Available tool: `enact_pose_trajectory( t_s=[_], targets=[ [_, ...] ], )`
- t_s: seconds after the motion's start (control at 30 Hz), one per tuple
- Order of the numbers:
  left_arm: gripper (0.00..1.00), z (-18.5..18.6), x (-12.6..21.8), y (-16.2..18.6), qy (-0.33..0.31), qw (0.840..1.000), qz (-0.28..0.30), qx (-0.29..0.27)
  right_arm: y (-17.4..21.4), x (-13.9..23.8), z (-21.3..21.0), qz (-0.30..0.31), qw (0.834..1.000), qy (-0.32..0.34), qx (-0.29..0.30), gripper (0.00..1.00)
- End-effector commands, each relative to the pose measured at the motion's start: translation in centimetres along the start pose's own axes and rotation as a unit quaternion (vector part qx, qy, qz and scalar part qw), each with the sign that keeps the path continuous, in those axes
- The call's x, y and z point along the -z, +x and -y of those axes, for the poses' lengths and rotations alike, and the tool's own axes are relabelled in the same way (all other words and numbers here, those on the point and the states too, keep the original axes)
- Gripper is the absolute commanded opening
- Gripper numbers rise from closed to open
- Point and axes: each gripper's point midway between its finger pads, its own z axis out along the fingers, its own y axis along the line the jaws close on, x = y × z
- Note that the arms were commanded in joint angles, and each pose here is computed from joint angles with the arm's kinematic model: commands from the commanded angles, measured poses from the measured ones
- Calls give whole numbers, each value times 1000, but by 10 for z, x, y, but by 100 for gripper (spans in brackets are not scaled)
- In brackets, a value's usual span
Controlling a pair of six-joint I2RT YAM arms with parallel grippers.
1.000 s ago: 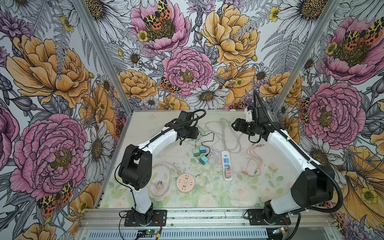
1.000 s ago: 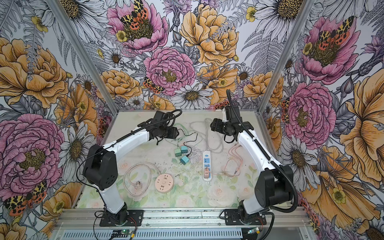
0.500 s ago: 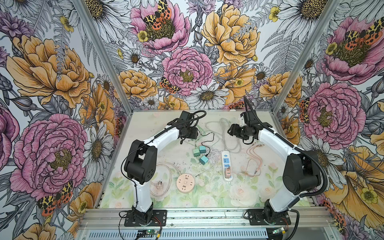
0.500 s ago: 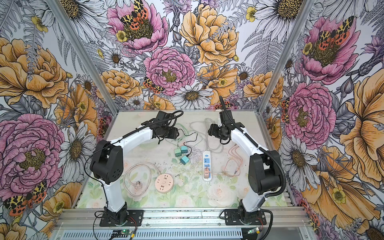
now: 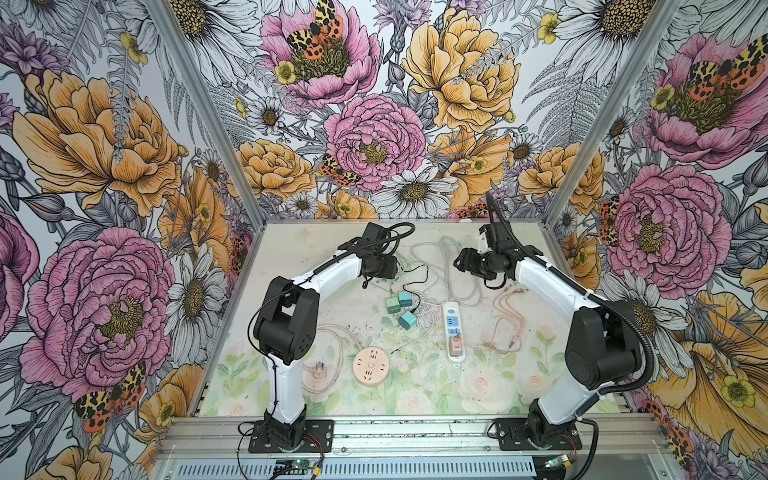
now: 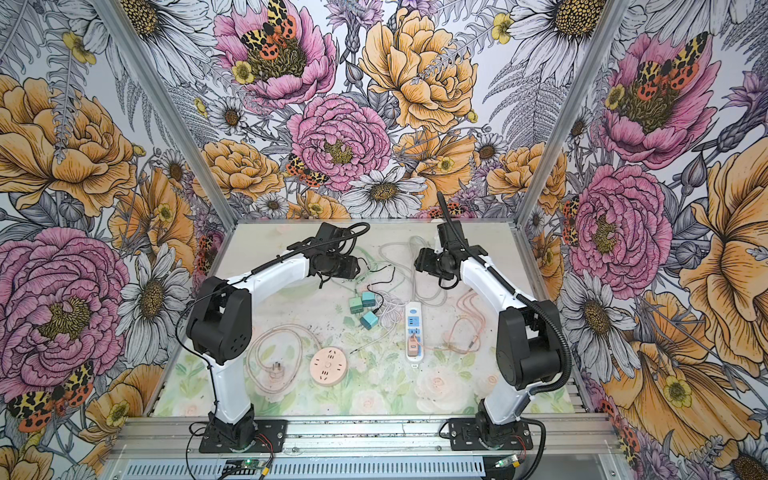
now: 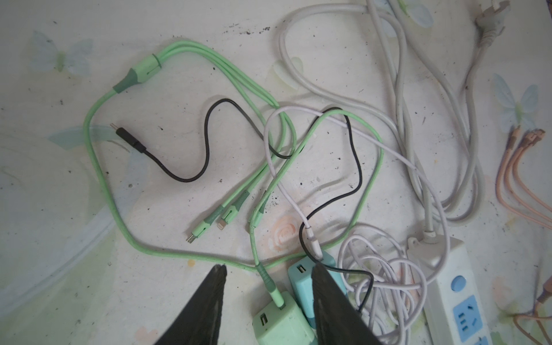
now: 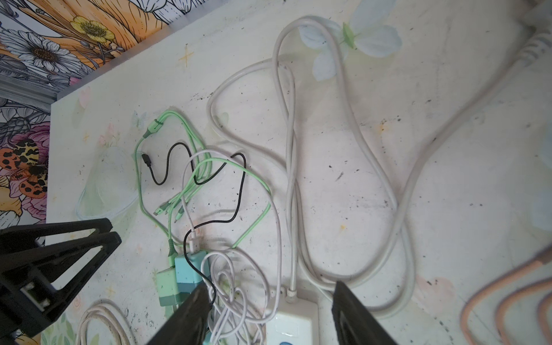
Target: Insert the plug
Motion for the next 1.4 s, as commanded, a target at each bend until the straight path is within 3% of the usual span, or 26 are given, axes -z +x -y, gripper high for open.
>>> enact_pose_trajectory(
  t_s=[0.0, 1.03, 1.37],
  targets=[
    [49, -1, -11, -2, -11, 1000, 0, -11, 5, -10, -5, -7, 1000, -4, 8, 66],
    [46, 36, -56, 34, 4, 999, -50, -4, 56, -53, -20, -73, 997, 5, 38, 55],
    [44, 35, -43, 31, 14, 999, -35, 18, 67, -59, -57, -81, 991, -27, 99, 55]
  ],
)
